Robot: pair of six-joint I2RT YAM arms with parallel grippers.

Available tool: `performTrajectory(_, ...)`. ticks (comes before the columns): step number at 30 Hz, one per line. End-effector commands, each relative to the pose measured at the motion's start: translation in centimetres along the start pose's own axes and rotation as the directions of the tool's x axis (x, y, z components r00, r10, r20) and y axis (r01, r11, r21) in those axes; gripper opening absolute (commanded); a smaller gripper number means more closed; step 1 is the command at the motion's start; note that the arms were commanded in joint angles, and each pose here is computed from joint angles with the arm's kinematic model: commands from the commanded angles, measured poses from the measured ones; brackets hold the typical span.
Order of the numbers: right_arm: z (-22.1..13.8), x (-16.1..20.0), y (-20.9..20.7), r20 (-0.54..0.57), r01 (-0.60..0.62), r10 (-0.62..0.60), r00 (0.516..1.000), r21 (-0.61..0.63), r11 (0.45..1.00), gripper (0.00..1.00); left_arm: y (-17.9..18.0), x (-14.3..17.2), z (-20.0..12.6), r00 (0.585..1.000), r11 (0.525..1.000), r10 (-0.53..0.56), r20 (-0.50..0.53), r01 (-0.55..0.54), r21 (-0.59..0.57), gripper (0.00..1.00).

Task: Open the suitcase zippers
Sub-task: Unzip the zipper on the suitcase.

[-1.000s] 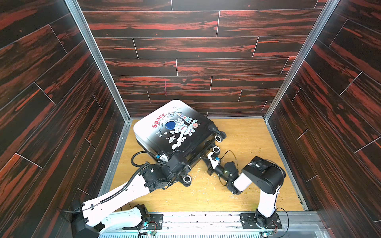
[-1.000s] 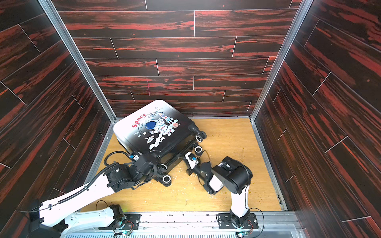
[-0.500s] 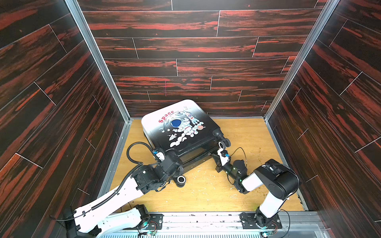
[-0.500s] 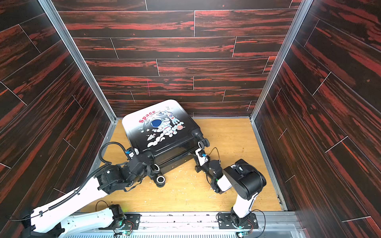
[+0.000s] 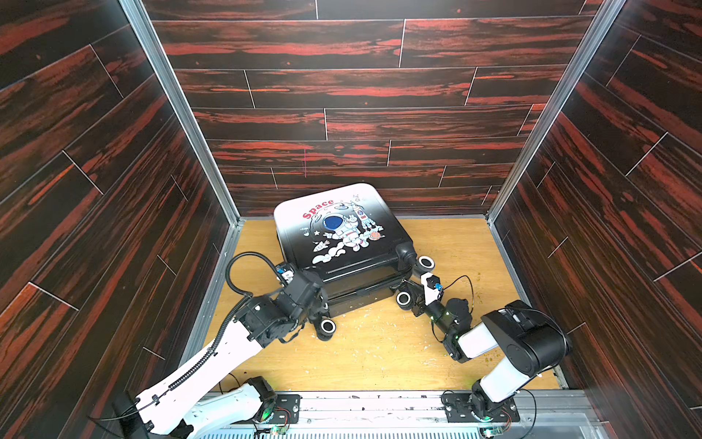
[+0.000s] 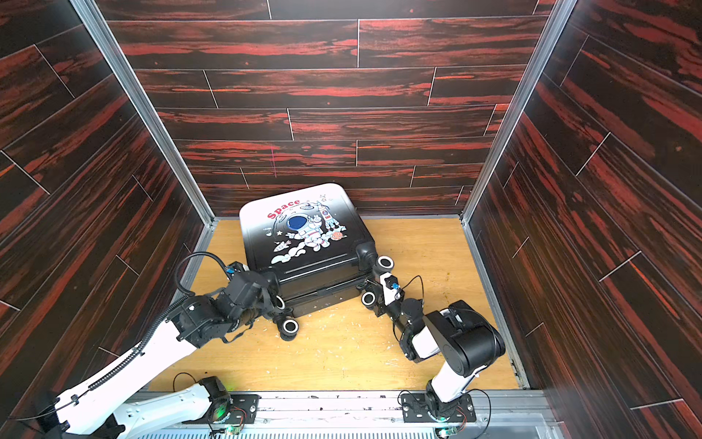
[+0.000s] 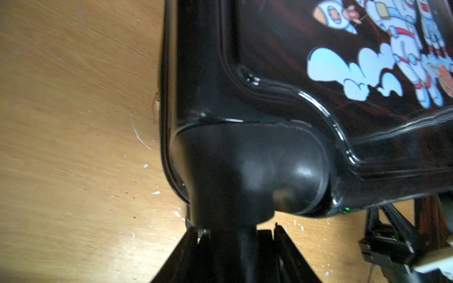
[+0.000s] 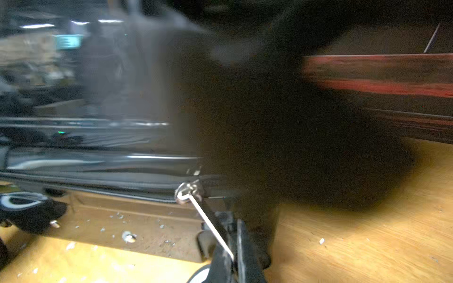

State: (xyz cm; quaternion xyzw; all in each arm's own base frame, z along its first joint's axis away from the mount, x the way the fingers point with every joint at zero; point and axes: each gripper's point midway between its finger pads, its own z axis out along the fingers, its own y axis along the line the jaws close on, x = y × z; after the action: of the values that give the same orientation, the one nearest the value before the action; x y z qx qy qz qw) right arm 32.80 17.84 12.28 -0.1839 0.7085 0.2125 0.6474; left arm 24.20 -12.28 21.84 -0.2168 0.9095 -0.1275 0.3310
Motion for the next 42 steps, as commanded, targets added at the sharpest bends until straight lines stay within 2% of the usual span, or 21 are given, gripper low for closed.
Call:
performTrajectory(1, -2.4, -6.4, -7.3, 0.256, -0.101, 0.016, 0.966, 0.321, 0.942, 0.0, 7.3, -2.9, -1.0, 0.992, 0.948, 0.086, 0.096, -0.052, -0.313, 0.0)
performTrajectory(10, -3.1, -6.6, -9.1, 0.266, -0.113, 0.012, 0.964, 0.368, 0.923, 0.0, 8.8, -4.2, 0.5, 0.982, 0.914, 0.147, 0.119, -0.089, -0.395, 0.0)
performTrajectory(14, -3.6, -7.2, -9.8, 0.291, -0.136, 0.023, 0.957, 0.378, 0.916, 0.0, 9.6, -6.3, 0.0, 0.963, 0.888, 0.191, 0.191, -0.086, -0.451, 0.0)
performTrajectory(19, -3.7, -7.5, -9.2, 0.309, -0.162, 0.054, 0.95, 0.337, 0.927, 0.0, 8.6, -8.3, 0.5, 0.941, 0.878, 0.261, 0.214, -0.139, -0.459, 0.0)
performTrajectory(24, -4.0, -7.3, -7.6, 0.311, -0.194, 0.104, 0.945, 0.273, 0.942, 0.0, 9.1, -10.6, 1.0, 0.938, 0.847, 0.253, 0.236, -0.097, -0.523, 0.0)
performTrajectory(28, -3.3, -6.4, -5.2, 0.255, -0.145, 0.084, 0.963, 0.231, 0.962, 0.0, 9.5, -12.9, 1.8, 0.944, 0.837, 0.209, 0.256, -0.037, -0.546, 0.19)
performTrajectory(32, -2.0, -5.2, -2.1, 0.189, -0.119, 0.086, 0.978, 0.173, 0.978, 0.0, 8.7, -14.3, 1.5, 0.948, 0.846, 0.177, 0.264, -0.01, -0.532, 0.56)
performTrajectory(35, -1.5, -4.6, -0.5, 0.169, -0.118, 0.094, 0.981, 0.141, 0.983, 0.0, 8.0, -15.9, -1.2, 0.935, 0.855, 0.166, 0.312, 0.021, -0.518, 0.66)
performTrajectory(37, -1.1, -4.3, 0.5, 0.155, -0.126, 0.107, 0.982, 0.117, 0.985, 0.0, 7.2, -16.5, -3.1, 0.928, 0.878, 0.153, 0.339, 0.03, -0.477, 0.9)
performTrajectory(38, -0.9, -4.1, 1.1, 0.152, -0.131, 0.115, 0.982, 0.102, 0.986, 0.0, 6.7, -16.7, -4.0, 0.926, 0.892, 0.141, 0.349, 0.034, -0.451, 0.93)
performTrajectory(42, -0.2, -3.7, 3.2, 0.148, -0.134, 0.123, 0.981, 0.062, 0.989, 0.0, 3.3, -15.5, -5.6, 0.935, 0.949, 0.119, 0.333, -0.009, -0.315, 0.93)
